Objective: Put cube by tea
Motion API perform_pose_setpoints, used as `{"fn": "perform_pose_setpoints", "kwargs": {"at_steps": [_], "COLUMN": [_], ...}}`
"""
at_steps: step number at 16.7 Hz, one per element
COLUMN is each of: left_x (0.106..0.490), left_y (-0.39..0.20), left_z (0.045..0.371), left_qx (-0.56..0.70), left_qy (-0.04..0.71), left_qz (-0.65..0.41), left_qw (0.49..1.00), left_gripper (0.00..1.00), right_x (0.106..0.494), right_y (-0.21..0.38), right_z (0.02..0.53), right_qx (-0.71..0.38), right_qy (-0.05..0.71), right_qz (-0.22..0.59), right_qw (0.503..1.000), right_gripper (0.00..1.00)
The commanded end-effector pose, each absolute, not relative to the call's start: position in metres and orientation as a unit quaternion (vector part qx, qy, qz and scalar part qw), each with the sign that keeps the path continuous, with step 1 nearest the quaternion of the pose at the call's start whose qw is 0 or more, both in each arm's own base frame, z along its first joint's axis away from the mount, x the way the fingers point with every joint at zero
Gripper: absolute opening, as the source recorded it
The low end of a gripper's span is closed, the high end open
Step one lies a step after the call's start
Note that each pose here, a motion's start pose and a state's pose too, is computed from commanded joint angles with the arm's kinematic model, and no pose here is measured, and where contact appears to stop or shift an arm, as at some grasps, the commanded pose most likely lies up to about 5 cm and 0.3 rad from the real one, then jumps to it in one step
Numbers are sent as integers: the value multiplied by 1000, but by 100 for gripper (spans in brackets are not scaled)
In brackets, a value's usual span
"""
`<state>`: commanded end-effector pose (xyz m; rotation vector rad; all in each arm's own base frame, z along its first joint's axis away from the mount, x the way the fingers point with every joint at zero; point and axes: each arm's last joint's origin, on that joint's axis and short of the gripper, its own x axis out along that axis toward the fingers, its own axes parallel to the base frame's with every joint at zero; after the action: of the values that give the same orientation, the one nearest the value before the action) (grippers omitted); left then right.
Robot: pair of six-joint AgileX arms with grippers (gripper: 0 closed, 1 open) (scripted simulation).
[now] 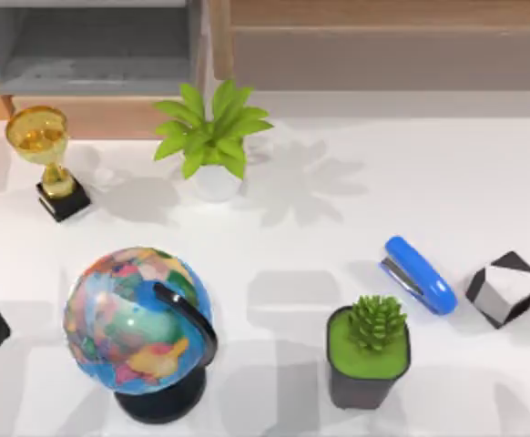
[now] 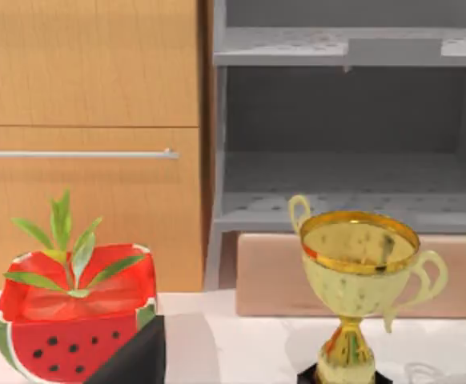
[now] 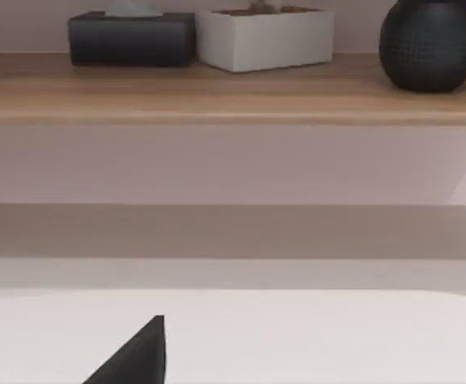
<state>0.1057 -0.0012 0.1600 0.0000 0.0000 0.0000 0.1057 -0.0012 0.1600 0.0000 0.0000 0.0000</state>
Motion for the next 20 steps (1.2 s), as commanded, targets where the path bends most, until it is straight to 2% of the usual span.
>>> {"fn": "perform_pose_setpoints", "kwargs": {"at_steps": [5, 10, 14, 20], "left_x": [106, 106, 106, 106], "left_y": [-1, -1, -1, -1], "left_z": [160, 160, 160, 160], "left_qx": [0, 0, 0, 0], "left_qy": [0, 0, 0, 0], "left_qz": [0, 0, 0, 0], "left_qw": [1000, 1000, 1000, 1000], "left_gripper": [100, 100, 100, 100], "right_x": [106, 125, 187, 307], "right_y": [-3, -8, -21, -59], "right_z": [177, 257, 325, 366], "right_qx": [-4, -14, -16, -8], "right_qy": [-3, -10, 12, 40], "right_qz": [-3, -10, -12, -11], "right_qw": [1000, 1000, 1000, 999], "right_gripper": [100, 100, 100, 100]}}
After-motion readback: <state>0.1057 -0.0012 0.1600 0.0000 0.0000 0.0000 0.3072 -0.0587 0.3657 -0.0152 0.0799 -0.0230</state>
